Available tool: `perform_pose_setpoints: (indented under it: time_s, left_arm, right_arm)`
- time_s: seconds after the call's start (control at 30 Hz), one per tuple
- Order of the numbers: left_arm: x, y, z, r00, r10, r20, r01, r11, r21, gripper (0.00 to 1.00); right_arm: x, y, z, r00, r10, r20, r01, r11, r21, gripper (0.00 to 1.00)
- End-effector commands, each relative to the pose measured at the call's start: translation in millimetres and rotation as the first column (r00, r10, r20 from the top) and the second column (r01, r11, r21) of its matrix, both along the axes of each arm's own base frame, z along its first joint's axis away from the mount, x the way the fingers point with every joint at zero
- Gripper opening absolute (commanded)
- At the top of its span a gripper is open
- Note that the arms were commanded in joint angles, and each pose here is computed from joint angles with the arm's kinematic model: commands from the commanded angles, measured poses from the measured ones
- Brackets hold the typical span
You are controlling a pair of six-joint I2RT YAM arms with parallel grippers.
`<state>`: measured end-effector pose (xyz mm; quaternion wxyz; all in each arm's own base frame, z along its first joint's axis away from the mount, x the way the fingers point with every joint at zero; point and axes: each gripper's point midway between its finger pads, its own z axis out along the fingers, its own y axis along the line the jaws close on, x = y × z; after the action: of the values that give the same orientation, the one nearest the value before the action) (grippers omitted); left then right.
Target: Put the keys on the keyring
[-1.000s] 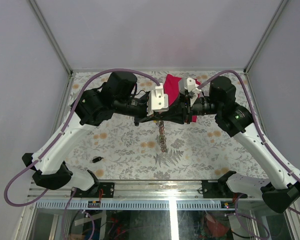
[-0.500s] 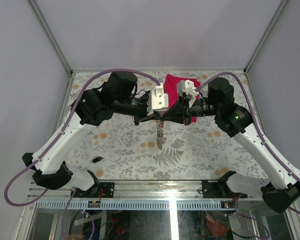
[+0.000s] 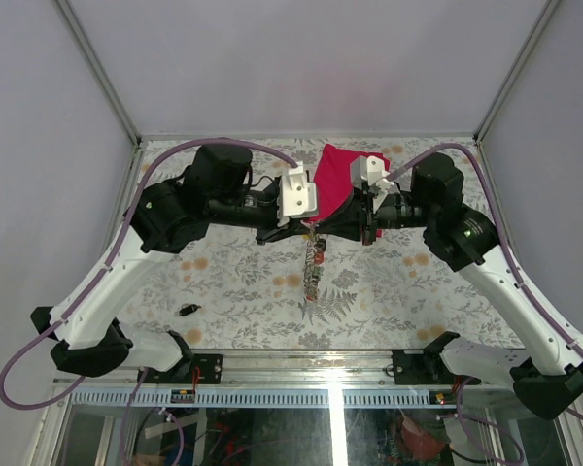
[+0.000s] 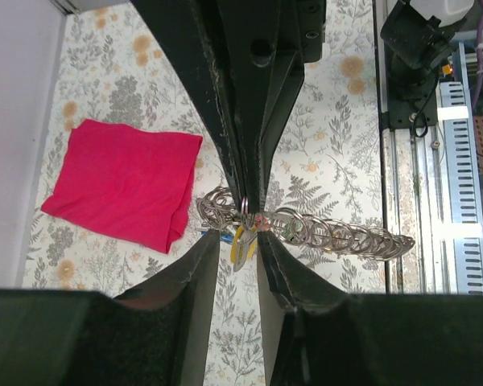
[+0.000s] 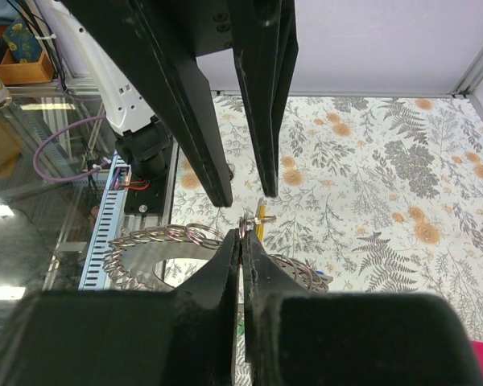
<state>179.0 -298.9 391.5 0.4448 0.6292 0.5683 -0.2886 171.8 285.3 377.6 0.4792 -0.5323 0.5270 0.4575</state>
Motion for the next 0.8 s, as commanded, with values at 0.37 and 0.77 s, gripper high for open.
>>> perform_pose_setpoints:
  time_s: [0.37, 0.77]
  left_arm:
    - [-6.2, -5.2, 19.6, 0.999, -0.011, 0.044, 0.016, 0.993, -0.116, 0.3]
    - [-4.0, -8.9, 15.4, 0.999, -0.015, 0.042, 0.02, 0.992, -0.121, 0.21]
  right_arm:
    - [-24.8, -11.2, 70.7, 0.986, 0.004, 0.164, -0.031, 0.986, 0.164, 0.0]
    - [-27.2, -11.5, 79.7, 0.986, 0.0, 0.167, -0.034, 0.979, 0.203, 0.0]
